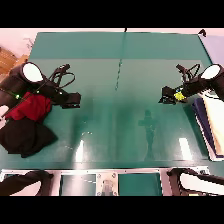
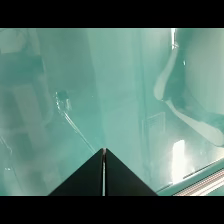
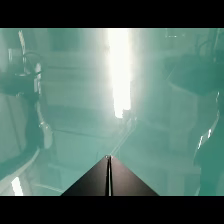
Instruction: Fold the shirts.
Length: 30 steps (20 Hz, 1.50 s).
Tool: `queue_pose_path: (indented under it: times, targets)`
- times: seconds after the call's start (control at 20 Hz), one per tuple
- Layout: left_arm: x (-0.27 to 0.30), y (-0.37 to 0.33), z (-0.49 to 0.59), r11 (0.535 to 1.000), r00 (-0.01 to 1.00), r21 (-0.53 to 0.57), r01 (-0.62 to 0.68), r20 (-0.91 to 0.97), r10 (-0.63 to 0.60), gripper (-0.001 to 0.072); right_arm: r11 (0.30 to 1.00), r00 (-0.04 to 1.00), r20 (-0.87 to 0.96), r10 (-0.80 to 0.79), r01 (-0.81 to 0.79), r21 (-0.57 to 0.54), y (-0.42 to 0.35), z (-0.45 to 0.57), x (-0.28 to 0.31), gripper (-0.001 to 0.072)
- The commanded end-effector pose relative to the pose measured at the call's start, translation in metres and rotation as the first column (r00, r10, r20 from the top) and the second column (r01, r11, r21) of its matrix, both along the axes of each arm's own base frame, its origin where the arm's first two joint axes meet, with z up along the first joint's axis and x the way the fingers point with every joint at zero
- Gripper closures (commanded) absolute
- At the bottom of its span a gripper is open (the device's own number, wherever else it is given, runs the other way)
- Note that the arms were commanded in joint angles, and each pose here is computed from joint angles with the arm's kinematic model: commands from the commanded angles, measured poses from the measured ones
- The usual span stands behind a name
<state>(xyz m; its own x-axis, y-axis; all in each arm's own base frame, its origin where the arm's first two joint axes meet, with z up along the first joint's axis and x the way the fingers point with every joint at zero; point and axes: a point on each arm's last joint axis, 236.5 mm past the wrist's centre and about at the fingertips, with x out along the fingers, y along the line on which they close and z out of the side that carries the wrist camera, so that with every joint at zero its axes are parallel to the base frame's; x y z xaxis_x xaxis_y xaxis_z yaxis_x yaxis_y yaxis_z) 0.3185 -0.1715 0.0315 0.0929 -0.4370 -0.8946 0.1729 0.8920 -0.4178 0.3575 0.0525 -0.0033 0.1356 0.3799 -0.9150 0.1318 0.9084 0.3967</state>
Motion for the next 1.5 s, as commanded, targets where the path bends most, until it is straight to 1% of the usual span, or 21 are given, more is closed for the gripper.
queue_pose_path:
  times: [0.0, 0.9, 1.05, 1.2, 1.25, 1.3, 1.35, 1.4, 1.45]
  targets:
    - [0.000, 0.000, 0.000, 1.000, 1.000, 0.000, 0.000, 0.001, 0.000, 0.0688, 1.000, 1.000, -0.001, 0.001, -0.001, 0.000, 0.000, 0.000, 0.000, 0.0698]
    - [0.000, 0.000, 0.000, 1.000, 1.000, -0.001, -0.001, 0.002, 0.001, 0.0688, 1.000, 1.000, -0.001, -0.001, 0.001, 0.001, 0.000, 0.000, 0.000, 0.0698]
    - [0.017, -0.004, 0.005, 0.999, 0.997, -0.026, -0.032, 0.064, 0.034, 0.0688, 1.000, 1.000, -0.001, -0.001, 0.001, 0.001, 0.000, 0.000, 0.000, 0.0698]
    - [0.020, -0.004, 0.005, 0.999, 0.996, -0.027, -0.037, 0.078, 0.039, 0.0688, 1.000, 1.000, 0.015, -0.008, 0.008, -0.003, -0.001, 0.000, 0.004, 0.0698]
    - [0.030, 0.001, 0.005, 0.999, 0.991, -0.003, -0.036, 0.128, 0.036, 0.0688, 1.000, 1.000, 0.023, -0.012, 0.012, -0.004, -0.001, 0.000, 0.006, 0.0698]
    - [0.046, 0.017, 0.002, 0.997, 0.977, 0.077, -0.017, 0.215, 0.000, 0.0688, 1.000, 0.999, 0.033, -0.016, 0.016, -0.004, -0.001, 0.001, 0.009, 0.0698]
    - [0.060, 0.041, -0.001, 0.982, 0.960, 0.190, -0.022, 0.278, -0.032, 0.0687, 1.000, 0.999, 0.035, -0.018, 0.018, 0.002, 0.000, 0.001, 0.009, 0.0698]
    - [0.070, 0.072, -0.004, 0.943, 0.945, 0.333, -0.024, 0.314, -0.087, 0.0669, 1.000, 0.999, 0.047, -0.023, 0.023, 0.000, -0.001, 0.001, 0.012, 0.0698]
    - [0.075, 0.101, -0.004, 0.889, 0.937, 0.456, -0.035, 0.323, -0.129, 0.0347, 0.999, 0.997, 0.065, -0.032, 0.032, -0.004, -0.002, 0.002, 0.017, 0.0696]
